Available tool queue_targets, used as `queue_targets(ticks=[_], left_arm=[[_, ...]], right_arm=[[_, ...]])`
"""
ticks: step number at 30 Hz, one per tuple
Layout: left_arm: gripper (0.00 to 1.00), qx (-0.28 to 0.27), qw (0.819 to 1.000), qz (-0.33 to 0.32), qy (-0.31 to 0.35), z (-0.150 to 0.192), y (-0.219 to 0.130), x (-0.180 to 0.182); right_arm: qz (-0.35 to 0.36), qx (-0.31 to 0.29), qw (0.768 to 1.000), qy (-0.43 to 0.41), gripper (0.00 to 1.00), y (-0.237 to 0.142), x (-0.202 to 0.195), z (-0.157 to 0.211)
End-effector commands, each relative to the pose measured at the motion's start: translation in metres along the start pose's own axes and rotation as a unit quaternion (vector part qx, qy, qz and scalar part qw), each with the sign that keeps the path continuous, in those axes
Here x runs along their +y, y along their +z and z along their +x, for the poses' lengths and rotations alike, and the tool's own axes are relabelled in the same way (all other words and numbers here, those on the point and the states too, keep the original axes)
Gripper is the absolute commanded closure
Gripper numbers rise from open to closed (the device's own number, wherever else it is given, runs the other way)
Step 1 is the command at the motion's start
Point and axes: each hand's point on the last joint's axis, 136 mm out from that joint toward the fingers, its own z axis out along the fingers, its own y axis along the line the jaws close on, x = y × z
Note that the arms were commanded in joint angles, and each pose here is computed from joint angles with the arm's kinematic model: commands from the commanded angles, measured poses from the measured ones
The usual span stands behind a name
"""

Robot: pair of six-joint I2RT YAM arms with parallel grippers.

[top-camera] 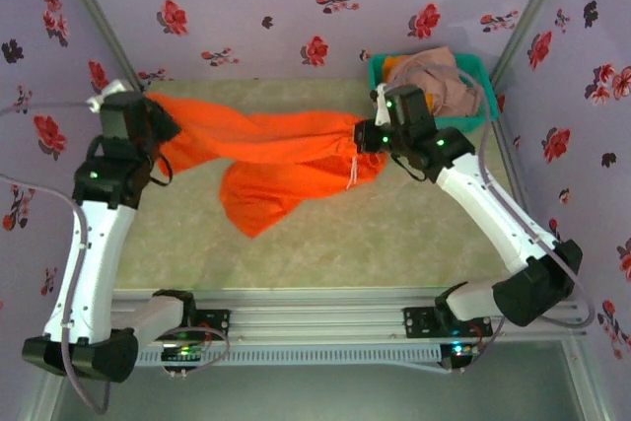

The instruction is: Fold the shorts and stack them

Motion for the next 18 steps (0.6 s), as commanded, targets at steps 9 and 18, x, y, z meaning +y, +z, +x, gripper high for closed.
queue_targets(ticks=[9,18], left_arm=[[1.00,-0.142,0.989,-0.006,0.030,-0.134,-0.066,-0.025],[1.00,-0.245,0.969,0.005,0.029,-0.196,-0.139,-0.033]], right_arm=[[-0.187,-0.053,0.981,0.016,1.00,-0.072,0.107,-0.040],[-0.271,-0.080,0.958,0.041,1.00,-0.121,0.172,-0.018]])
